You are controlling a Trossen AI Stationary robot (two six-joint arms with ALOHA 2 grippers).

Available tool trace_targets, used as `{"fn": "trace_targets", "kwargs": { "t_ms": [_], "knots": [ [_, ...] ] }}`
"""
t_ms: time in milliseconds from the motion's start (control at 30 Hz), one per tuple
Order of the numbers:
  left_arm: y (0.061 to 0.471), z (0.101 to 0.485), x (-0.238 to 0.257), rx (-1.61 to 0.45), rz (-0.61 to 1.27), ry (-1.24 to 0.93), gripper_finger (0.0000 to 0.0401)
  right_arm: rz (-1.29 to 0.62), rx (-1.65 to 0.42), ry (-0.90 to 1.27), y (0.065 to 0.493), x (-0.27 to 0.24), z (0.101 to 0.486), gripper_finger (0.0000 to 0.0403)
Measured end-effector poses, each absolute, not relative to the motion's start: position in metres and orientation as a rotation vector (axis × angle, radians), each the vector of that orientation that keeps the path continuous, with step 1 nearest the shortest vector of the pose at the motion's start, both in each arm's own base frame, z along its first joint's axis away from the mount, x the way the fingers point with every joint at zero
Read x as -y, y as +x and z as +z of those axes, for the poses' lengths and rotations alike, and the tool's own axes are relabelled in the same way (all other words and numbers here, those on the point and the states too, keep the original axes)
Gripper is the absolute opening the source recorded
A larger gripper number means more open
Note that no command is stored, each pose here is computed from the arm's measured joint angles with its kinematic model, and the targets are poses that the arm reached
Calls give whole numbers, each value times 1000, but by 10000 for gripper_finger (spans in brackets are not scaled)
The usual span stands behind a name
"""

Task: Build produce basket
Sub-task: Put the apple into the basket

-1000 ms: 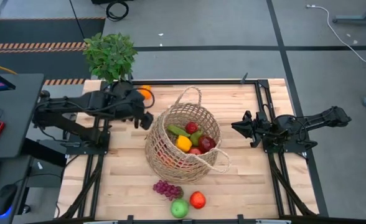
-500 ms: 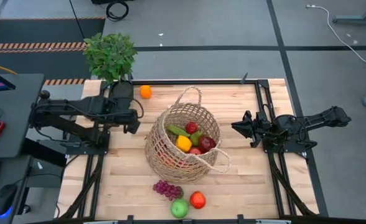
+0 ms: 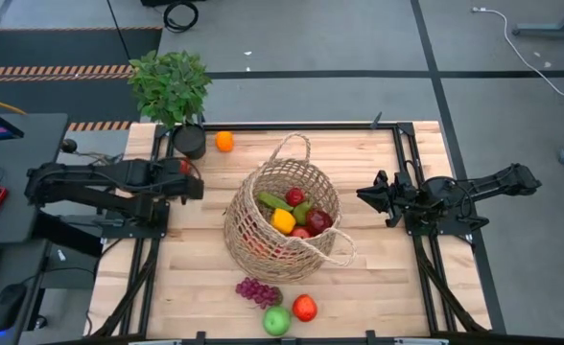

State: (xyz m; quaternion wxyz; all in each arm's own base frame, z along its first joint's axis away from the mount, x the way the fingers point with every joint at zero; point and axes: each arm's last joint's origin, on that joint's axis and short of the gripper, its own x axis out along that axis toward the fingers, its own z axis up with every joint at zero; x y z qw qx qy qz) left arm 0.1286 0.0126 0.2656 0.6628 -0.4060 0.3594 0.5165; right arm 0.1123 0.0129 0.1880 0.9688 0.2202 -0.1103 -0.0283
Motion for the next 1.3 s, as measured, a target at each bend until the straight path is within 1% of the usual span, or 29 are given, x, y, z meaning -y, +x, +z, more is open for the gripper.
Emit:
{"fn": "trace_targets", "kwargs": {
  "t_ms": [133,300,467,700,1033,1300],
  "knots": [
    [127,253,-20,-721,1281,-887,389,-57,223,445,112,-13,188,64],
    [137,237,-30,-640,1321,-829,389,-57,223,445,112,-13,188,64],
    [137,231,-43,-635,1411,-722,389,-57,223,445,112,-13,188,64],
    [133,228,-63,-698,1490,-592,389,-57,223,445,112,-13,188,64],
    [126,196,-79,-681,1534,-667,389,-57,223,445,112,-13,188,64],
    [118,177,-81,-684,1583,-659,389,-57,223,445,112,-13,188,64]
  ]
}}
